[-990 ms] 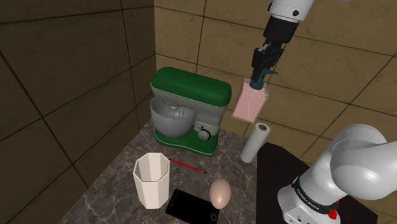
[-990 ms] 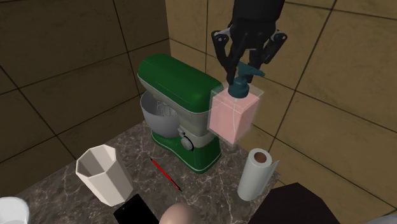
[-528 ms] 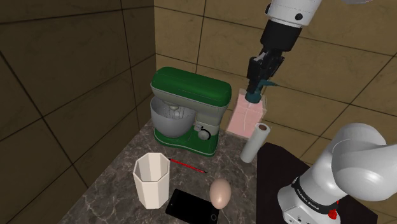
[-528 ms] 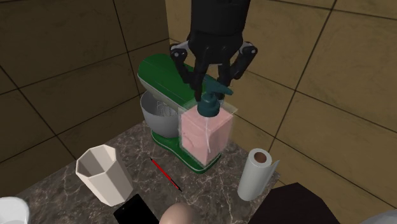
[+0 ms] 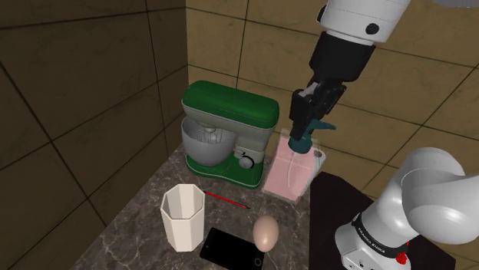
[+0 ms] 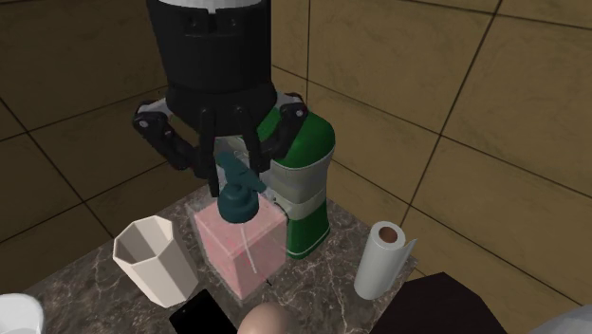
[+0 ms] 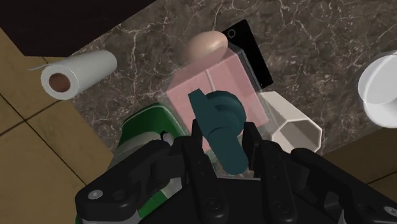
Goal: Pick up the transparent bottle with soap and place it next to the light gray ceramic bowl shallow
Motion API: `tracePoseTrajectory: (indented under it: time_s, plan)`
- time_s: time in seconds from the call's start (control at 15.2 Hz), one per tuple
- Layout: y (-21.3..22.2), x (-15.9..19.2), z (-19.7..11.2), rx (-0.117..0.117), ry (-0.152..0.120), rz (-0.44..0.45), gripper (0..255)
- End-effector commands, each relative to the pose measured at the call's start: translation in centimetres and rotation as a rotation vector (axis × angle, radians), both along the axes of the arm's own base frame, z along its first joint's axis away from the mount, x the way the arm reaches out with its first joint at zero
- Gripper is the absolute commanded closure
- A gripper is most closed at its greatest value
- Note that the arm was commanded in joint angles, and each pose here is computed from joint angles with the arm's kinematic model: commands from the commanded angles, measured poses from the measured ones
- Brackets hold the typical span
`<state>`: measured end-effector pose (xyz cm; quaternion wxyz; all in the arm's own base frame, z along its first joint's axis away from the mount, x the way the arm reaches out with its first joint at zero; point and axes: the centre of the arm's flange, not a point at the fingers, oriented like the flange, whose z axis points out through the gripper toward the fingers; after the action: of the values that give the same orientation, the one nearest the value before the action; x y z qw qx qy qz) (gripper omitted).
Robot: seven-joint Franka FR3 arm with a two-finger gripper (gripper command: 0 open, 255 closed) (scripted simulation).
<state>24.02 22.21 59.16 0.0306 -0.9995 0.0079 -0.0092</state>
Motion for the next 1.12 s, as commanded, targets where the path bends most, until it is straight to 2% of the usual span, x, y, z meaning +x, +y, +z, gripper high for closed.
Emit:
tracePoseTrajectory:
  time_s: [0.0,1.06]
  plan:
    - [2.3,-1.2,0.1,0.001,0.0,-0.001,255]
    - [21.0,-10.8,0.2,0.001,0.0,-0.001,255]
